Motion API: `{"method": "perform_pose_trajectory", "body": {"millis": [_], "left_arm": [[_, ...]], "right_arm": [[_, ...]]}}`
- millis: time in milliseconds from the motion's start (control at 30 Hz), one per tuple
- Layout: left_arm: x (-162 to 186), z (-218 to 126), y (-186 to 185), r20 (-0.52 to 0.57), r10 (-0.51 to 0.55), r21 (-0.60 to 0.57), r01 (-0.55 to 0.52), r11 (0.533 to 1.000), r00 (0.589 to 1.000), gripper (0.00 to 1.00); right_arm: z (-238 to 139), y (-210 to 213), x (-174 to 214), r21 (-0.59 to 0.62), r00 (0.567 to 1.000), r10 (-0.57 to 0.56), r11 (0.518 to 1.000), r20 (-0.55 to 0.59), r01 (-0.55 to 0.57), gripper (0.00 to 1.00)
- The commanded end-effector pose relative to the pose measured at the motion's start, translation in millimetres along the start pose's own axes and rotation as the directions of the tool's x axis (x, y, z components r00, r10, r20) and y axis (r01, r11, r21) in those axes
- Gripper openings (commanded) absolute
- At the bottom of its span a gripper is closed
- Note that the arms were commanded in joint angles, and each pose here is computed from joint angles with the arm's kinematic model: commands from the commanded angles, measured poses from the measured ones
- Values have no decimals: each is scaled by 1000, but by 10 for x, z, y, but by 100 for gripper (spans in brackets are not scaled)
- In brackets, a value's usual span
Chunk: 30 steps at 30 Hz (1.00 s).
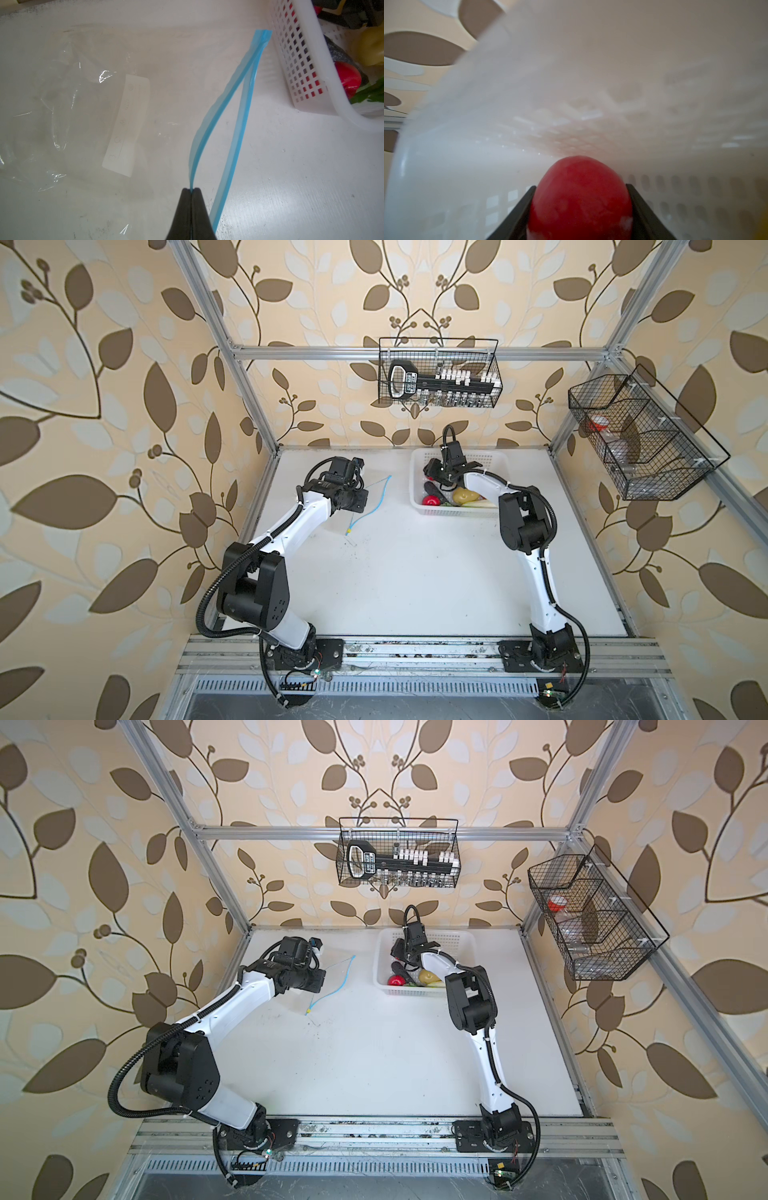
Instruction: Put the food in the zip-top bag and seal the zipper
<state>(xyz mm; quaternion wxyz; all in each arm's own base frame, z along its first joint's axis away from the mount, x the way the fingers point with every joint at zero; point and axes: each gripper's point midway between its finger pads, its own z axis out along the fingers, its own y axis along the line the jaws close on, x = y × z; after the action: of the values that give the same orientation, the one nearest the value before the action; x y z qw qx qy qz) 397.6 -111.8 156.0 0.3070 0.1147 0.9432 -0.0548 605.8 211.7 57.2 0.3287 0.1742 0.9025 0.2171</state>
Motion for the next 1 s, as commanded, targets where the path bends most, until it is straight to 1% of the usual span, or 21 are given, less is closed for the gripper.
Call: {"method": "perform_pose_trajectory", "body": {"millis": [0,33,167,233,333,433,600,800,967], "left_arm": [[-18,25,52,-2,-23,-12,23,1000,1000,0],[-11,34,56,-5,-25,-14,25,1000,1000,0],[-17,24,71,-11,-32,-20,31,999,999,0],[-43,-5,68,-11,-36,-16,36,999,999,0],[-45,-8,72,-7,-41,-17,41,999,999,0],[-22,-2,65,-5,-52,-9,52,999,999,0],[-47,-87,75,37,-96,16,95,995,995,0],[-36,-99,161,55,-145,31,144,989,988,0],[-14,-94,166,54,-161,54,158,986,985,0]], "right_arm": [[-87,61,-67,-38,1000,21,999,13,-21,47],[-127,83,-90,-47,999,25,999,20,-24,45],[-307,160,-154,-87,998,29,996,50,-25,44],[-413,205,-210,-127,996,36,992,76,-26,43],[-548,213,-235,-154,995,58,987,82,-44,41],[-715,263,-204,-184,993,64,982,99,-45,41],[-946,249,-127,-195,991,72,979,114,-49,40],[-1164,330,21,-235,989,81,971,123,-50,35],[-1323,489,201,-258,993,37,966,110,-7,35]]}}
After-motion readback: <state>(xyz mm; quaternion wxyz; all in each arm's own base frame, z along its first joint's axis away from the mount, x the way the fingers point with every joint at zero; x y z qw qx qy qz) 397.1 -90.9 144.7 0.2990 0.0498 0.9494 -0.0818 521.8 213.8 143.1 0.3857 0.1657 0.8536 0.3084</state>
